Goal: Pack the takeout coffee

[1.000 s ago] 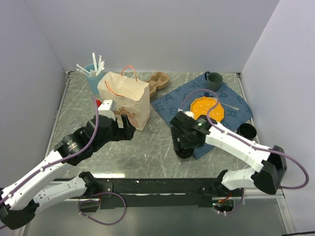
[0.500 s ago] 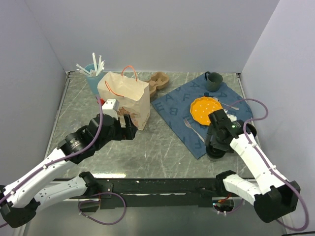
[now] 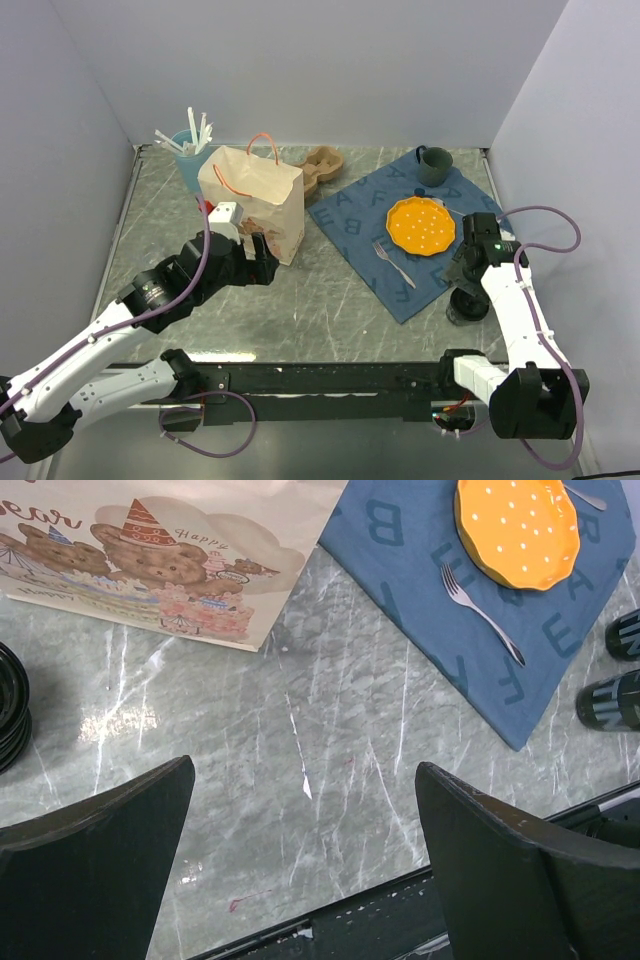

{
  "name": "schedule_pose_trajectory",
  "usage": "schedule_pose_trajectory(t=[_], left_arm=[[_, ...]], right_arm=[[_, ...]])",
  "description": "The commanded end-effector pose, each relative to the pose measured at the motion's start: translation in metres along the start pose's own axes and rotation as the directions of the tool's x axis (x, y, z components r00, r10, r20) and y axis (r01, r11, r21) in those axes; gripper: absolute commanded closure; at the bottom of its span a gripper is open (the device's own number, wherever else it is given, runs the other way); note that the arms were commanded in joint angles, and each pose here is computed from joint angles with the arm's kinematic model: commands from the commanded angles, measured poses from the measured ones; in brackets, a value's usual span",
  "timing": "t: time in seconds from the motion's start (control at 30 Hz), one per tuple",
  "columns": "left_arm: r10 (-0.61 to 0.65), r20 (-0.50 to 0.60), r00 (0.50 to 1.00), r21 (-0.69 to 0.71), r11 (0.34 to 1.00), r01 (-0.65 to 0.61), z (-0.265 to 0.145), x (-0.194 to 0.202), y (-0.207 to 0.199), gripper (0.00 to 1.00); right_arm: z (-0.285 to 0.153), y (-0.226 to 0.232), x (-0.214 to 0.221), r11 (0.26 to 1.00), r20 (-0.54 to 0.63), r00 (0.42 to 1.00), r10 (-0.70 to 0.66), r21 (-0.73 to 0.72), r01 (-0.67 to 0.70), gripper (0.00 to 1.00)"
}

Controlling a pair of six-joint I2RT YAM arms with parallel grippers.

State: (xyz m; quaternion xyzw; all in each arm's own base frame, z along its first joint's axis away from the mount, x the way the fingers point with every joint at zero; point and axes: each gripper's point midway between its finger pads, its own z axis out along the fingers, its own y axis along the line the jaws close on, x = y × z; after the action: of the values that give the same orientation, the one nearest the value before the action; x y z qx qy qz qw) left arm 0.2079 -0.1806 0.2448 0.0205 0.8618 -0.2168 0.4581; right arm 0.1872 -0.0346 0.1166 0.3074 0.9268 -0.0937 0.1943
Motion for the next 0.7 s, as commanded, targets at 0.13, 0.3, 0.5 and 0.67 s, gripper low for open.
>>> schedule_pose_trajectory(t=[0.13, 0.3, 0.5, 0.67], left_arm=[[-0.026, 0.065, 0.998, 0.008, 1.0, 0.026, -0.005, -0.021, -0.006, 0.02], [-0.018, 0.069, 0.997, -0.005, 1.0, 0.019, -0.003, -0.024, -0.006, 0.02], [-0.038, 0.088, 0.995, -0.093, 0.995, 0.046, 0.003, -0.029, 0.005, 0.03], [-0.098, 0.126, 0.987, -0.232, 0.965, 0.125, 0.002, -0.056, 0.012, 0.04]], right_arm=[[-0.008, 0.008, -0.017, 0.998, 0.051, 0.998, -0.02, -0.054, 0.022, 0.25], [-0.024, 0.01, -0.033, 0.998, 0.09, 0.996, -0.023, -0.063, 0.029, 0.23], [-0.05, 0.027, -0.047, 0.982, 0.13, 0.99, -0.061, -0.17, 0.083, 0.23], [-0.093, 0.075, -0.055, 0.895, 0.213, 0.958, -0.193, -0.362, 0.261, 0.21]])
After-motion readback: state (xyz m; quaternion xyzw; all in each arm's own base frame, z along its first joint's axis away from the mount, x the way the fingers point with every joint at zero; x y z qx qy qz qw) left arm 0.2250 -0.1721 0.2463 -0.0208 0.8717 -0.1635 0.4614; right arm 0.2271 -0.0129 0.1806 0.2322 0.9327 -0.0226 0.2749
